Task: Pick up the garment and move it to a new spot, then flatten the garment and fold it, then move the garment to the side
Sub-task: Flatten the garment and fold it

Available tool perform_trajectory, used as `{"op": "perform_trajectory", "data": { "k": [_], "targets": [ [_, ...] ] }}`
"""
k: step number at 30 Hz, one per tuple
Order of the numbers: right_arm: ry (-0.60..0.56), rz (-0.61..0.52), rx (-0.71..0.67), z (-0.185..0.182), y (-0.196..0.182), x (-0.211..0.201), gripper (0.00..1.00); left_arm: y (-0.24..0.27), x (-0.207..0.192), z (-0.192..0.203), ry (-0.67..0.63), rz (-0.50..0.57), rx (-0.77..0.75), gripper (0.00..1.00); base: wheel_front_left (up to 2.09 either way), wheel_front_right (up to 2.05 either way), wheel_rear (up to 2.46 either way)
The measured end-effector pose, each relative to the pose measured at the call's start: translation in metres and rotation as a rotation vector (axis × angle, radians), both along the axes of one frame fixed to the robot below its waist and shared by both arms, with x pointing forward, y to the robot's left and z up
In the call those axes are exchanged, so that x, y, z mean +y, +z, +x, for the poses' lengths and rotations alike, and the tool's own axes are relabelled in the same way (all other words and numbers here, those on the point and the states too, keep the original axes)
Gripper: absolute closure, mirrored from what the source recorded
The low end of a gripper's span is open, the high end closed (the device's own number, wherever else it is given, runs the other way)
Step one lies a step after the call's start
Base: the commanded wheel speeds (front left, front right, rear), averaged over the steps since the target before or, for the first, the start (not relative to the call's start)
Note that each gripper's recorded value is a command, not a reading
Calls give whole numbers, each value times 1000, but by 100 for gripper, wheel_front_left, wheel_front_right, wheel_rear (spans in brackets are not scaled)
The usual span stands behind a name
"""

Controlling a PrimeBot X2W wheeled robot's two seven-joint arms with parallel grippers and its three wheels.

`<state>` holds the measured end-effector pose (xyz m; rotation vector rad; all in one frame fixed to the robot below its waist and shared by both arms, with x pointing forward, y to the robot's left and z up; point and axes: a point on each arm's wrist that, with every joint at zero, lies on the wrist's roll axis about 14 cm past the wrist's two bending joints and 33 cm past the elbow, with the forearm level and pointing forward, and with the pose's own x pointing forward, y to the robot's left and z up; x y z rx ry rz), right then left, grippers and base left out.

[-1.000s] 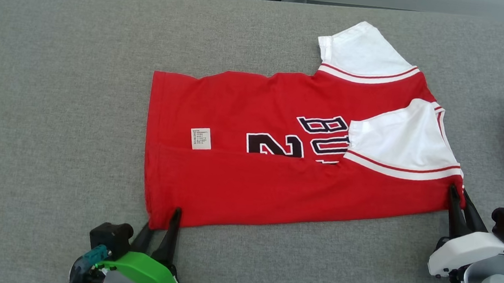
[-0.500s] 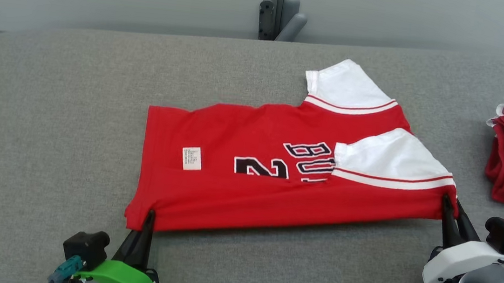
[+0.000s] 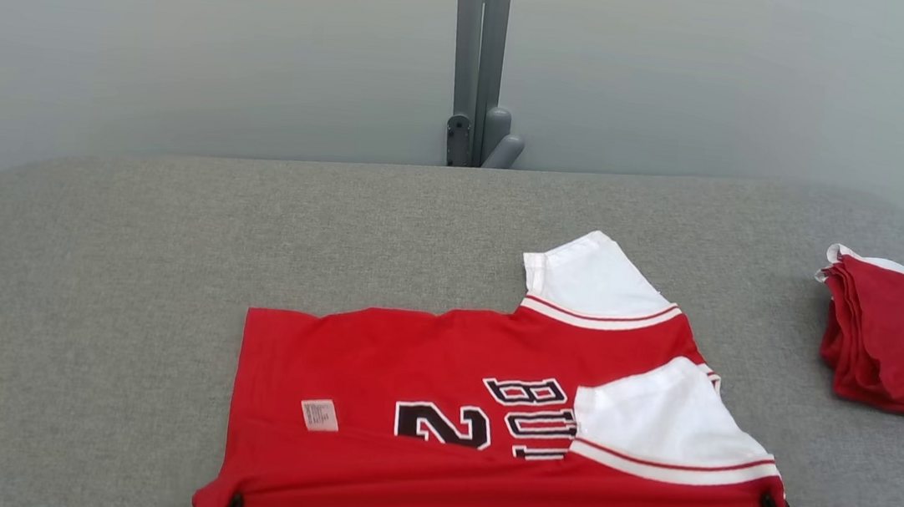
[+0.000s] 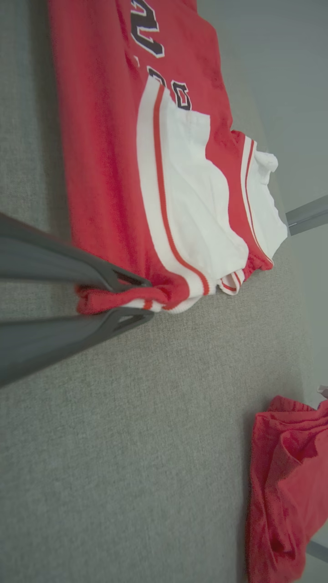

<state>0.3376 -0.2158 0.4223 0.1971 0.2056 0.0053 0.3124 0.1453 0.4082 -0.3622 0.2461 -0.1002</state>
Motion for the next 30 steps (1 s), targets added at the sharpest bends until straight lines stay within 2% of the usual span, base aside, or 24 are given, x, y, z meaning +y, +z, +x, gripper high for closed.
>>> {"op": "perform_trajectory", "data": {
  "k": [5, 6, 7, 8, 11, 16, 24, 30],
  "targets": [
    [-7, 28, 61, -23, -21, 3, 100, -21, 2, -17, 10, 4, 71, 100, 0, 0, 0],
    [-11, 31, 64, -24, -22, 3, 99, -23, 3, -17, 15, 4, 80, 85, 0, 0, 0],
    [-14, 30, 66, -23, -23, 2, 52, -26, 4, -18, 17, 8, 90, 44, 0, 0, 0],
    [-18, 28, 71, -23, -24, 1, 0, -28, 5, -19, 16, 17, 97, 0, 0, 0, 0],
    [-26, 3, 67, -16, -22, -6, 0, -30, 19, -16, 51, 50, 104, 0, 0, 0, 0],
    [-13, -34, -32, 23, 8, -7, 0, -17, 35, 4, 84, 116, 58, 0, 0, 0, 0],
    [84, -73, -138, 93, 40, 23, 0, 10, 27, 77, 20, 195, -39, 0, 0, 0, 0],
    [153, -79, -143, 123, 37, 46, 0, 2, 28, 119, -43, 269, -6, 0, 0, 0, 0]
  ]
}}
